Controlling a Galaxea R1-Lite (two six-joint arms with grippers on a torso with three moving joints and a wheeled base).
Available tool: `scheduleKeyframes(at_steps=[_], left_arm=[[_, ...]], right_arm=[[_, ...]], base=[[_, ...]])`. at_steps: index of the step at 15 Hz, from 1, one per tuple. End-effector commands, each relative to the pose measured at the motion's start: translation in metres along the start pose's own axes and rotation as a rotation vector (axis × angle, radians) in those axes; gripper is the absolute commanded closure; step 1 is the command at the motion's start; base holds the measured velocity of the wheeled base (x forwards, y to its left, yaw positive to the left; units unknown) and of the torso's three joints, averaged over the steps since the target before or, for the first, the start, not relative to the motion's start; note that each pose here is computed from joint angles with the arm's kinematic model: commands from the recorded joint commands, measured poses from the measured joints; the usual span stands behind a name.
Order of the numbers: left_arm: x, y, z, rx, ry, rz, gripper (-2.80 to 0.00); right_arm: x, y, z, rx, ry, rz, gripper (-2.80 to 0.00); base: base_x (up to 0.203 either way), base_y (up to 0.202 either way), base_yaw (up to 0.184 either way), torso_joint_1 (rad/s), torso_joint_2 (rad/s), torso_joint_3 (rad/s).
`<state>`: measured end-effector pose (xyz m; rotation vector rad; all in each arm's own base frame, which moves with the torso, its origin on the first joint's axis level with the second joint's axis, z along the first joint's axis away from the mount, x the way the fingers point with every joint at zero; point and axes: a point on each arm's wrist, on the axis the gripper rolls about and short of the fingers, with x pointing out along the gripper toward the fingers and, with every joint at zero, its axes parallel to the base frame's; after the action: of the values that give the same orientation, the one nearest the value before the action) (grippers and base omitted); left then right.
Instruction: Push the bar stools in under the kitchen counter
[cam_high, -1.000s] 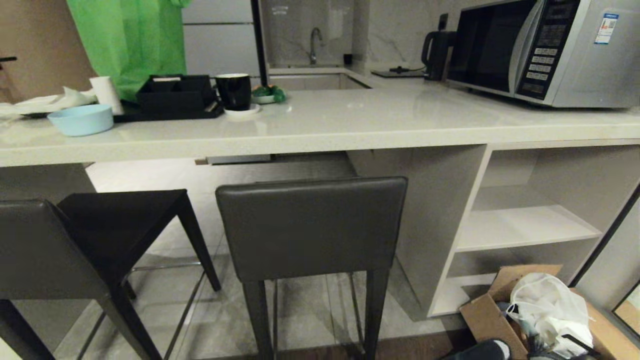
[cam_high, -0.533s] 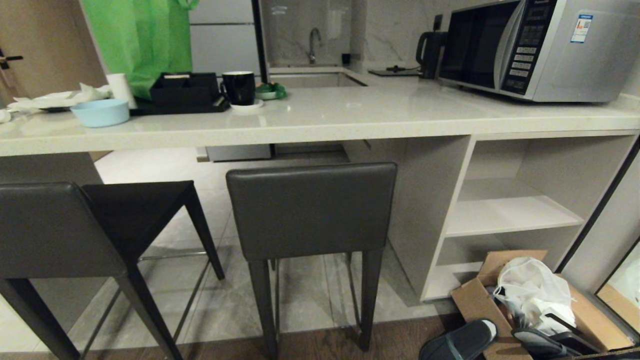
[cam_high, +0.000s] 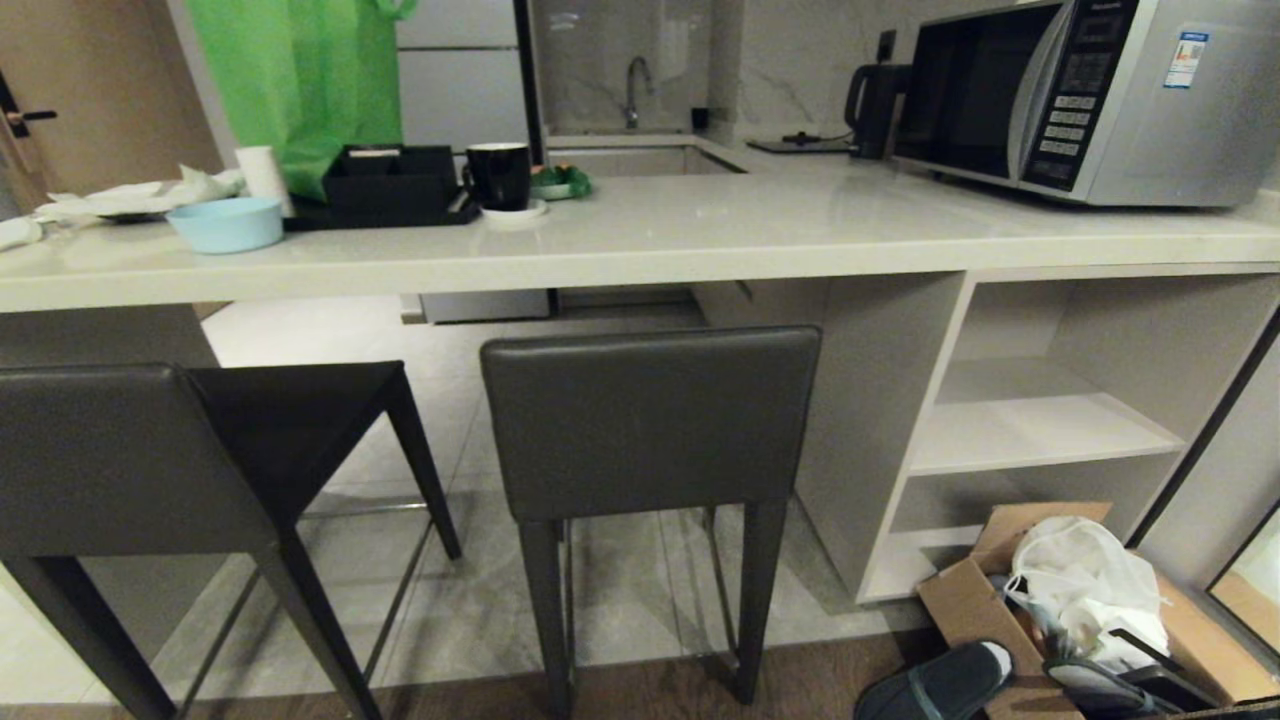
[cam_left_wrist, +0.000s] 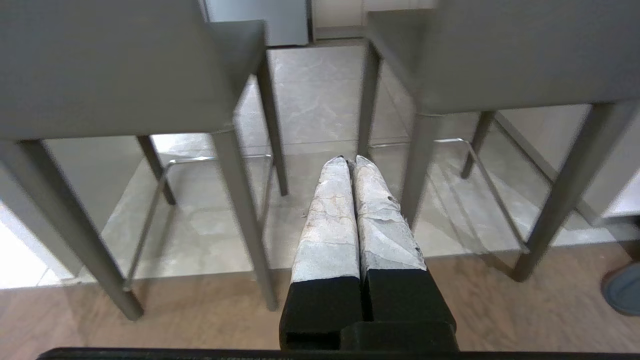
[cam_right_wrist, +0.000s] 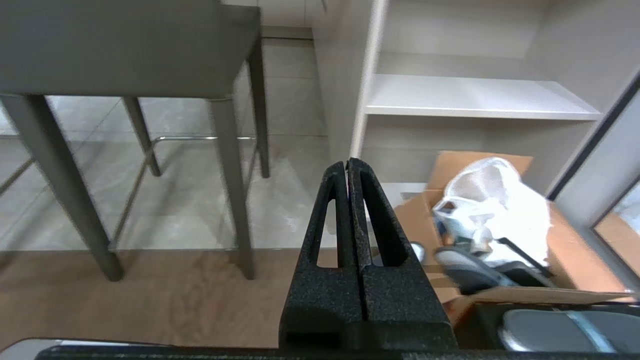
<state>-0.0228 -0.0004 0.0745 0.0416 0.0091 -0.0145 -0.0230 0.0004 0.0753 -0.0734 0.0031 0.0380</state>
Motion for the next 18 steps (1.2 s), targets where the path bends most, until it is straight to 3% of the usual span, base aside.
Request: scheduleKeyframes(at_steps=[1,15,18], left_arm=[[0.0004,-0.0001,-0.0013,0.0,0.004,0.0,0.0],[0.0004,-0.0001,-0.0013,-0.005,0.004,0.0,0.0],[0.0004,-0.0001,-0.0011,-0.003,0.003,-0.001,0.0]], right_arm=[[0.0,0.0,0.0,0.001,0.0,0.0,0.0],[0.0,-0.0001,0.0,-0.003,0.0,-0.004,0.0],[0.0,-0.0001,0.0002,0.003,-0.001,-0.004,0.0]], base=[[0.0,0.197,0.0,0.002,0.0,0.007],[0.0,0.196,-0.002,0.002,0.0,0.002],[0.0,0.066,0.0,0.035,-0.09,-0.066]])
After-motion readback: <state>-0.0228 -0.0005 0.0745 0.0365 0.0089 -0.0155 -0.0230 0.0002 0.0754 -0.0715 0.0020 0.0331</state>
